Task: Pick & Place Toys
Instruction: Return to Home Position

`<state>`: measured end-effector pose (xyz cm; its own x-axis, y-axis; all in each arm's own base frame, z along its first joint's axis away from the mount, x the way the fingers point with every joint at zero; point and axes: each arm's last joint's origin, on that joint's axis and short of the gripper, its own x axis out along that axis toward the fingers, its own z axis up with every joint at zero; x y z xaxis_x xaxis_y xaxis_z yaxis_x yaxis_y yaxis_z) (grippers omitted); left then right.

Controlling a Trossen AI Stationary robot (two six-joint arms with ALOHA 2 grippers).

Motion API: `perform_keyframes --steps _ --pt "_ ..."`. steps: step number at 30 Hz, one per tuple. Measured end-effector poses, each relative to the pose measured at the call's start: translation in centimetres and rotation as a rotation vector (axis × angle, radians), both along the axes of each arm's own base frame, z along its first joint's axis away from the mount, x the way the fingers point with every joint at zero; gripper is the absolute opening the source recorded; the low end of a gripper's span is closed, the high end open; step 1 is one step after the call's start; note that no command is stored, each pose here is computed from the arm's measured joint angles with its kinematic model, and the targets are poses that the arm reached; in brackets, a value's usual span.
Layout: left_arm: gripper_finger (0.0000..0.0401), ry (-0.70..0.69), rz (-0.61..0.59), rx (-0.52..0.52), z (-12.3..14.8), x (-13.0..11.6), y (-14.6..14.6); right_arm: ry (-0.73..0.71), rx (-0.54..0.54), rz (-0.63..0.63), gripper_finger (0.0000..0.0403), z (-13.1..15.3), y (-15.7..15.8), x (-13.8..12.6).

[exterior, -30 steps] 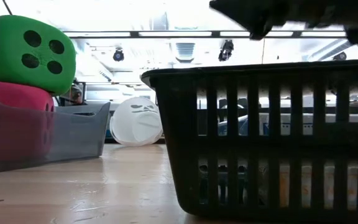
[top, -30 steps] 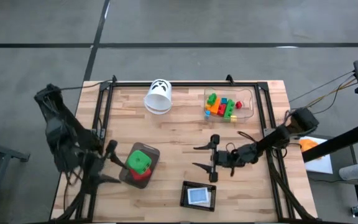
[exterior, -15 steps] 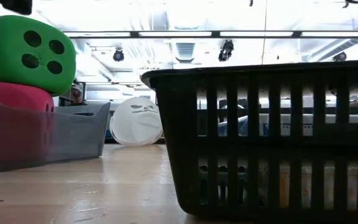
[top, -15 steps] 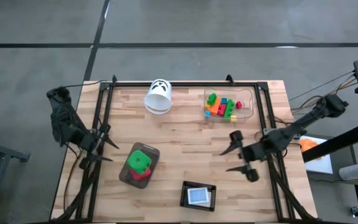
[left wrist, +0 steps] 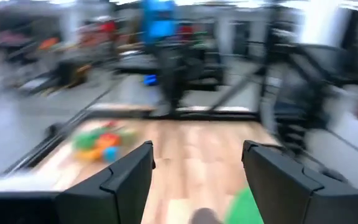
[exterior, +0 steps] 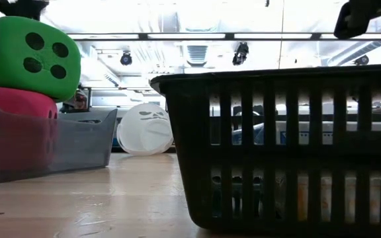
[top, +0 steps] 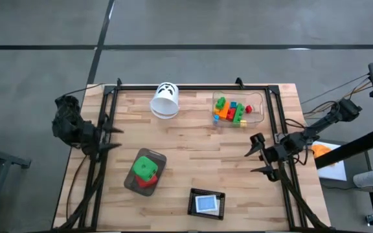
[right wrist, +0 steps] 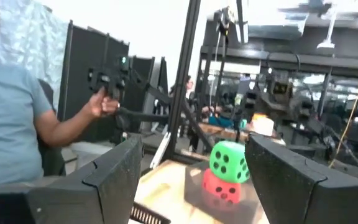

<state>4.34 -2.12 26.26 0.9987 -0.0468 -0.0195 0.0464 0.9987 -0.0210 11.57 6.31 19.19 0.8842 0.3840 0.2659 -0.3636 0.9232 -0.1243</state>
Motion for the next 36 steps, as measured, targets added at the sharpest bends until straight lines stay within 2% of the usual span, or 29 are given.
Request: perform_keyframes --steps 3,6,8,10,13,17,25,32,36 --pt "0.0247 0.003 0.144 -0.107 -0.4 0.1 0.2 -0.004 0.000 0.006 0.0276 0.0 0.0 0.0" --pt "0.0247 0.009 0.164 -0.176 -1.2 0.4 -0.1 0.001 -0.003 0.007 0.0276 -0.1 0.1 0.0" --pt "0.0247 0.014 0.066 -0.110 -1.8 0.7 -0.8 0.003 -0.007 0.007 0.0276 -0.1 0.1 0.0" --pt "0.0247 -0.017 -0.086 0.007 -2.5 1.1 -1.8 0.004 -0.010 0.005 0.0276 -0.1 0.1 0.0" --pt "0.0247 -0.133 -0.250 0.140 -3.2 1.5 -2.9 0.003 -0.011 -0.002 0.0276 -0.1 0.0 0.0" --pt "0.0247 -0.137 -0.232 0.196 -4.1 1.8 -3.1 0.002 -0.010 -0.002 0.0276 -0.1 0.0 0.0" --pt "0.0247 -0.115 -0.278 0.183 -4.8 2.3 -3.3 0.005 -0.012 -0.003 0.0276 -0.2 0.0 0.0" --pt "0.0247 -0.111 -0.275 0.176 -7.3 4.5 -3.9 0.020 -0.011 -0.004 0.0276 -0.3 0.1 0.2" --pt "0.0247 -0.043 -0.238 0.154 -7.8 5.8 -2.9 0.028 -0.011 -0.002 0.0276 -0.4 0.1 0.2"
